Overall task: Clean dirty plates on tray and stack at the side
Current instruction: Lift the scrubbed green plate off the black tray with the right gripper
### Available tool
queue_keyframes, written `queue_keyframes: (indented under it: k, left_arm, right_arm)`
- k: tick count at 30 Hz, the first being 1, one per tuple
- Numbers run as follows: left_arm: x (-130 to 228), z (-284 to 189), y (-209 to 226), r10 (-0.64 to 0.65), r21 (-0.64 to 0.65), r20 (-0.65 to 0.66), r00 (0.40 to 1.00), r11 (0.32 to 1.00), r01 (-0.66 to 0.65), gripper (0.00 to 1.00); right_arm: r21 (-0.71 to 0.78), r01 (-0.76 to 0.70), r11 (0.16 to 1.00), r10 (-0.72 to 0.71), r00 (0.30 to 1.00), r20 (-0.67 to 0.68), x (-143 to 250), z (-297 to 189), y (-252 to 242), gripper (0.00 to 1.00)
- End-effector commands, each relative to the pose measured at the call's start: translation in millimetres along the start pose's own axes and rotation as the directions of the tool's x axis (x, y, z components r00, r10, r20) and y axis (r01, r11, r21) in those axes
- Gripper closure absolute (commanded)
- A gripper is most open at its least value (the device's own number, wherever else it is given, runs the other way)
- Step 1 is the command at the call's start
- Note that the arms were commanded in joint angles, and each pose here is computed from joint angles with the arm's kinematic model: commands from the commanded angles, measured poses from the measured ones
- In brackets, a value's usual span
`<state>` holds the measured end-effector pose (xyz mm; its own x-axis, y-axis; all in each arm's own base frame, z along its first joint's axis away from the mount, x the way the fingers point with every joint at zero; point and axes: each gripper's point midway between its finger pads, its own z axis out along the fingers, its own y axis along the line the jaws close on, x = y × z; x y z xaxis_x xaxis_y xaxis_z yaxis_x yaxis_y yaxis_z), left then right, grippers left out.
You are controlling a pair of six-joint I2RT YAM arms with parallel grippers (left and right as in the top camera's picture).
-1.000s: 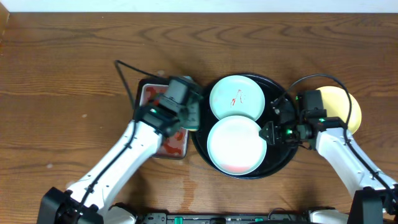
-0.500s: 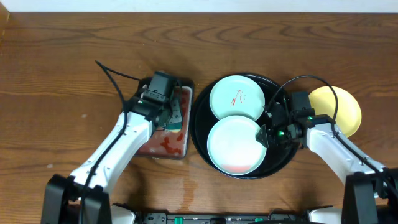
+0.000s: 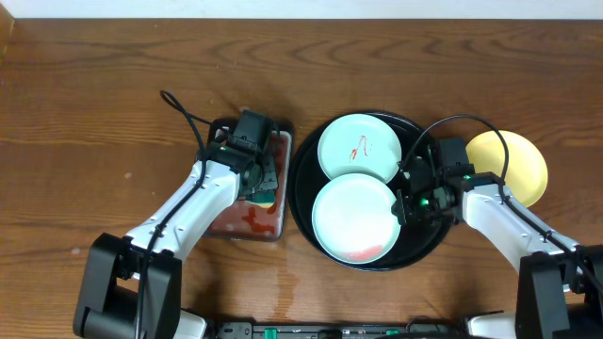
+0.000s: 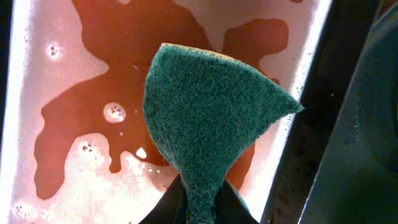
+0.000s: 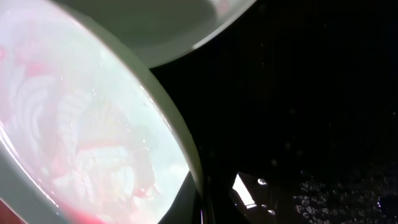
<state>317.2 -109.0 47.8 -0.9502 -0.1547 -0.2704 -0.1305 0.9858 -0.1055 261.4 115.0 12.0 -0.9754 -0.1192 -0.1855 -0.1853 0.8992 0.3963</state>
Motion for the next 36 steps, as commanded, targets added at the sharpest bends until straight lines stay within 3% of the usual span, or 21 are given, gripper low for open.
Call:
queue_keyframes:
  k: [1,2,6,8,14,19,29,36]
  left_arm:
    - [-3,3,3,0.068,-0.009,0.017,0.998,0.998,-0.068,0.84]
    - [-5,3,2,0.076,-0.006,0.024,0.997,0.997,-0.076,0.83]
    - [-6,3,1,0.078,-0.004,0.028,0.997,0.997,-0.078,0.58]
    - [-4,3,2,0.078,-0.006,0.023,0.997,0.997,-0.078,0.54]
    - [-3,3,3,0.079,-0.01,0.016,0.997,0.997,-0.079,0.54]
    - [-2,4,3,0.079,-0.01,0.013,0.997,0.997,-0.079,0.53]
    - [0,4,4,0.079,-0.013,0.005,0.997,0.997,-0.079,0.53]
    - [0,4,4,0.079,-0.013,0.005,0.997,0.997,-0.079,0.53]
  right_arm:
    - [0.01,0.006,1.0,-0.005,1.0,-0.017,4,4,-1,0.99]
    - [0.01,0.006,1.0,-0.006,1.0,-0.017,4,4,-1,0.99]
    - [0.01,0.006,1.0,-0.006,1.0,-0.017,4,4,-1,0.99]
    - [0.01,0.006,1.0,-0.006,1.0,-0.016,4,4,-1,0.99]
    - [0.009,0.015,1.0,-0.015,1.0,0.004,-1,-1,2,0.99]
    - [0.034,0.051,0.998,-0.054,0.994,0.099,-18,-24,8,0.99]
    - [0.318,0.041,0.947,-0.163,0.915,0.368,-51,-106,-9,0.99]
    - [0.52,0.01,0.854,-0.273,0.859,0.432,-55,-144,-14,0.99]
